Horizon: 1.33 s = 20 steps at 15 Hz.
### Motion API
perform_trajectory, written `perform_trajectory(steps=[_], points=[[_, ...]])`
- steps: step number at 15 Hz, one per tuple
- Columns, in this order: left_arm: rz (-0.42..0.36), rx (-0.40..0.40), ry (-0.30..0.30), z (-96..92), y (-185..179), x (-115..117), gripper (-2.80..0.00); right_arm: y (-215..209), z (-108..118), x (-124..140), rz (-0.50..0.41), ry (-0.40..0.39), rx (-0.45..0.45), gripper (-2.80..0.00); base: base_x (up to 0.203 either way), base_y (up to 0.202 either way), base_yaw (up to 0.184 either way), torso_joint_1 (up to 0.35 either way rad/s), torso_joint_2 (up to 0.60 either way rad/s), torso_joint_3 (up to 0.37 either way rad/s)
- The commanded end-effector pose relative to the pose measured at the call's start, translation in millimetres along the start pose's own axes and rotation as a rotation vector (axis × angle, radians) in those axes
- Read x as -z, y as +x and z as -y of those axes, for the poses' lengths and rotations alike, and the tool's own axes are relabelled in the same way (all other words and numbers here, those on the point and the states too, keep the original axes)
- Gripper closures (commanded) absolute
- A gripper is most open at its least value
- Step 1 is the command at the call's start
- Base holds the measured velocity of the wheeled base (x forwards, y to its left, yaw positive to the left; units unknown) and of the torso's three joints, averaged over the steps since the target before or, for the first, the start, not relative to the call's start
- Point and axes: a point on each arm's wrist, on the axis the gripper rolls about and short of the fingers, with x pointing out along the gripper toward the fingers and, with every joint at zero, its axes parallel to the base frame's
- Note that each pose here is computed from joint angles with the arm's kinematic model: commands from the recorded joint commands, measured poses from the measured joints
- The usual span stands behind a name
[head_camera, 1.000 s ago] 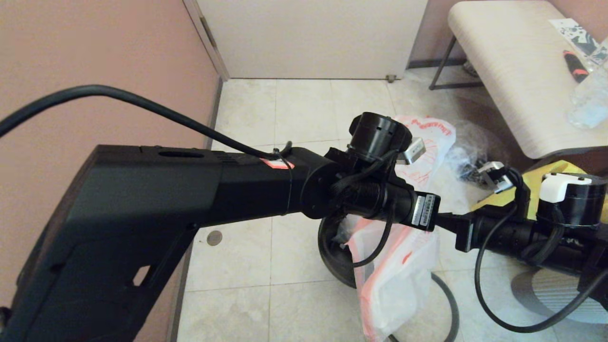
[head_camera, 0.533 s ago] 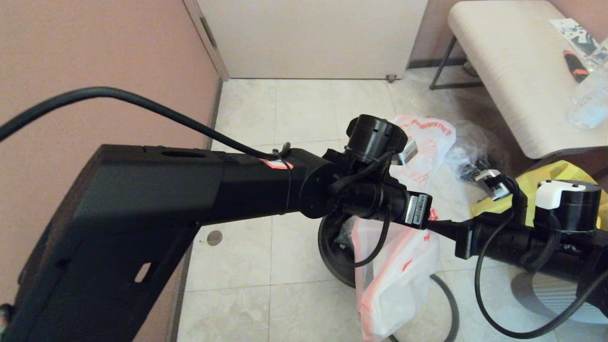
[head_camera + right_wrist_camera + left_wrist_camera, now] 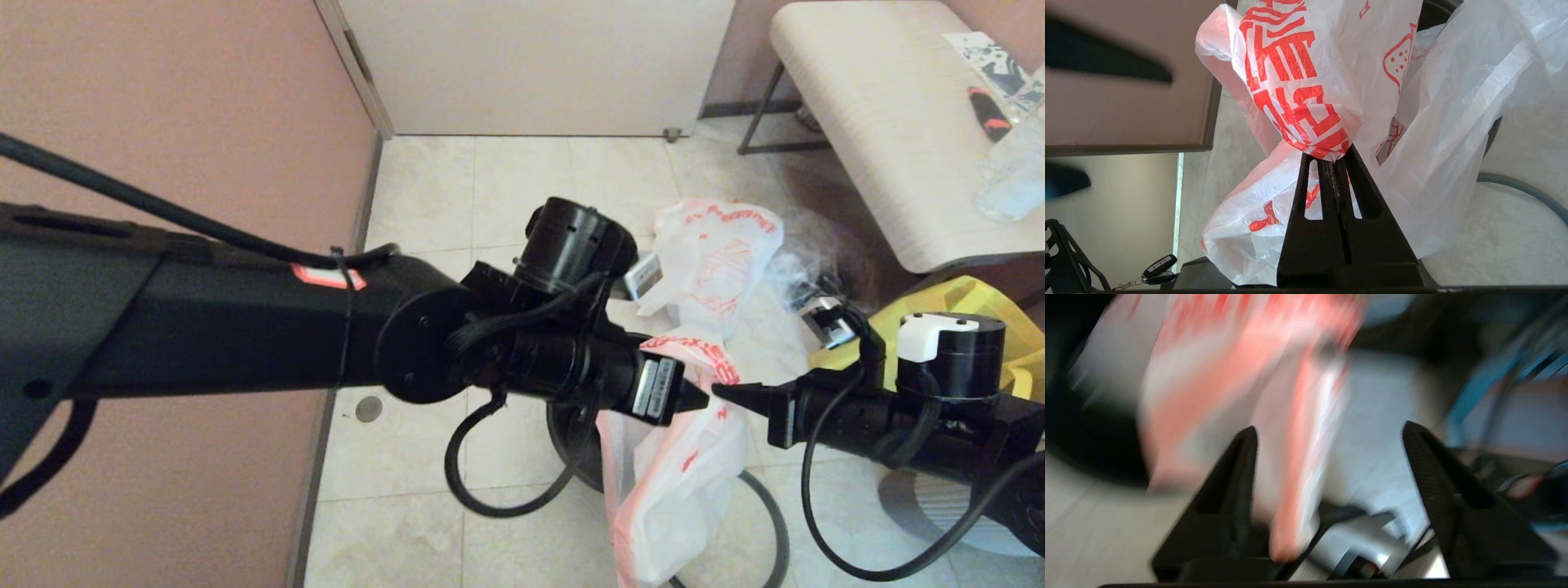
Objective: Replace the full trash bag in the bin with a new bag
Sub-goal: Put the new garbage bag on the trash can
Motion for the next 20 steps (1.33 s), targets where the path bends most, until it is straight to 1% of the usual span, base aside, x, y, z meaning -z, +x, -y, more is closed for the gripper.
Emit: perform_trajectory(steps=[1, 2, 3, 4, 6, 7, 8, 10, 11, 12, 13, 16, 19, 20], points=[[-0.001, -0.08, -0.018, -21.4, -12, 34, -2.8, 2, 1, -1, -0.003, 0.005, -0.001, 0.0, 0.0, 0.0, 0.0, 0.0, 0.0, 0.0], [0.063, -0.098, -0.018, -38.6, -6, 45, -2.8, 2, 1, -3, 0.0, 0.008, 0.001, 0.0, 0.0, 0.0, 0.0, 0.0, 0.0, 0.0], [0.167, -0.099, -0.002, -55.8, 2, 47, -2.8, 1, -1, -6, 0.001, 0.008, -0.002, 0.0, 0.0, 0.0, 0.0, 0.0, 0.0, 0.0], [0.237, -0.105, 0.019, -74.8, 16, 52, -2.8, 0, -3, -8, 0.004, 0.006, -0.007, 0.0, 0.0, 0.0, 0.0, 0.0, 0.0, 0.0], [0.286, -0.143, 0.057, -114.0, 48, 71, -2.8, -1, -5, -10, 0.004, 0.004, -0.012, 0.0, 0.0, 0.0, 0.0, 0.0, 0.0, 0.0], [0.316, -0.158, 0.075, -129.9, 55, 76, -2.8, -3, -6, -11, 0.01, 0.004, -0.012, 0.0, 0.0, 0.0, 0.0, 0.0, 0.0, 0.0], [0.327, -0.165, 0.086, -139.0, 59, 78, -2.8, -4, -7, -12, 0.015, 0.001, -0.014, 0.0, 0.0, 0.0, 0.0, 0.0, 0.0, 0.0], [0.369, -0.163, 0.099, -145.5, 71, 72, -2.8, -7, -9, -14, 0.021, -0.003, -0.021, 0.0, 0.0, 0.0, 0.0, 0.0, 0.0, 0.0], [0.414, -0.159, 0.112, -147.0, 77, 68, -2.8, -7, -10, -15, 0.02, -0.005, -0.027, 0.0, 0.0, 0.0, 0.0, 0.0, 0.0, 0.0], [0.46, -0.149, 0.127, -146.0, 84, 65, -2.8, -6, -12, -14, 0.018, -0.005, -0.031, 0.0, 0.0, 0.0, 0.0, 0.0, 0.0, 0.0], [0.495, -0.131, 0.144, -140.2, 89, 62, -2.8, -5, -12, -13, 0.014, -0.001, -0.034, 0.0, 0.0, 0.0, 0.0, 0.0, 0.0, 0.0], [0.476, -0.087, 0.16, -119.4, 92, 70, -2.8, 0, -10, -12, 0.006, 0.004, -0.032, 0.0, 0.0, 0.0, 0.0, 0.0, 0.0, 0.0], [0.472, -0.065, 0.176, -109.9, 100, 70, -2.8, 3, -10, -13, 0.005, 0.003, -0.035, 0.0, 0.0, 0.0, 0.0, 0.0, 0.0, 0.0], [0.475, -0.06, 0.179, -106.7, 100, 69, -2.7, 3, -10, -13, 0.005, 0.003, -0.035, 0.0, 0.0, 0.0, 0.0, 0.0, 0.0, 0.0]])
